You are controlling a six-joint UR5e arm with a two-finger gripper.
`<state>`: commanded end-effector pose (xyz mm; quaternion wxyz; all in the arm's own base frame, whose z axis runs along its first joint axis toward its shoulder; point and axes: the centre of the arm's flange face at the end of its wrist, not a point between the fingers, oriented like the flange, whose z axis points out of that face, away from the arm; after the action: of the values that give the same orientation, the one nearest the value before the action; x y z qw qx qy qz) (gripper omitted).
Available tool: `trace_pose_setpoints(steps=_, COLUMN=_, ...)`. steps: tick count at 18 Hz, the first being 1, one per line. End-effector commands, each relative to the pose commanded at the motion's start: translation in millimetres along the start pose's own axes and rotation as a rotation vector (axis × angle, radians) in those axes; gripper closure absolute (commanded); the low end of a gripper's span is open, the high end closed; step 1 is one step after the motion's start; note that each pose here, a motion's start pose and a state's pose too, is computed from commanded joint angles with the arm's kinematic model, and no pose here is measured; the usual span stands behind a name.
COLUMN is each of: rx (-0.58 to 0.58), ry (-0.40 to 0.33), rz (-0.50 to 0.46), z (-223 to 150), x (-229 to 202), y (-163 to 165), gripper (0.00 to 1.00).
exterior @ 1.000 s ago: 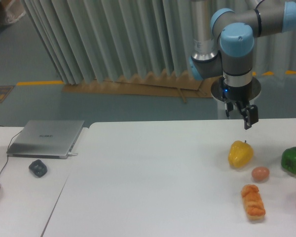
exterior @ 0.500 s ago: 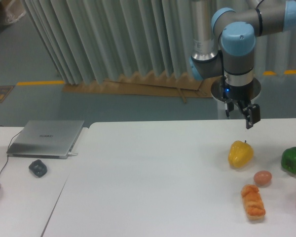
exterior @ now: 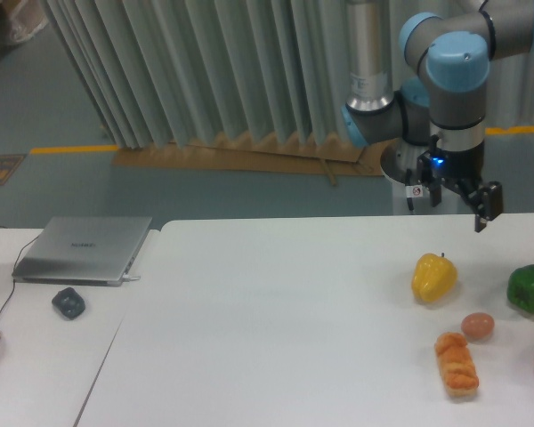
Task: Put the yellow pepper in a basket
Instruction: 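Lower the open gripper onto the yellow pepper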
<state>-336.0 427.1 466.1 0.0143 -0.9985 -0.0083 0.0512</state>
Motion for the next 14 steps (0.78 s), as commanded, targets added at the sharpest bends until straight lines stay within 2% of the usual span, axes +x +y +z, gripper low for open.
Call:
trace_pose_setpoints(steps=2, rx=-0.035, ry=-0.007, rz=-0.122, z=15.5, x=-6.6, y=-3.3, gripper=0.0)
trace_pose_setpoints(steps=4, rx=-0.153, ry=-0.053, rz=-0.267, z=51.2, x=-10.8, y=-8.2, gripper=0.0)
trace_pose_setpoints(steps=5, rx=-0.194, ry=-0.092, rz=-0.315, z=70.7, x=5.3, y=-18.4, gripper=0.0)
trace_pose_setpoints(steps=8, rx=-0.163, ry=-0.16, rz=-0.315, z=92.0, x=16.0, y=-25.1, gripper=0.0)
trace_pose_setpoints(steps=14, rx=-0.177, ry=-0.142, rz=-0.19, z=110.2, x=59.7, y=-63.5, gripper=0.0)
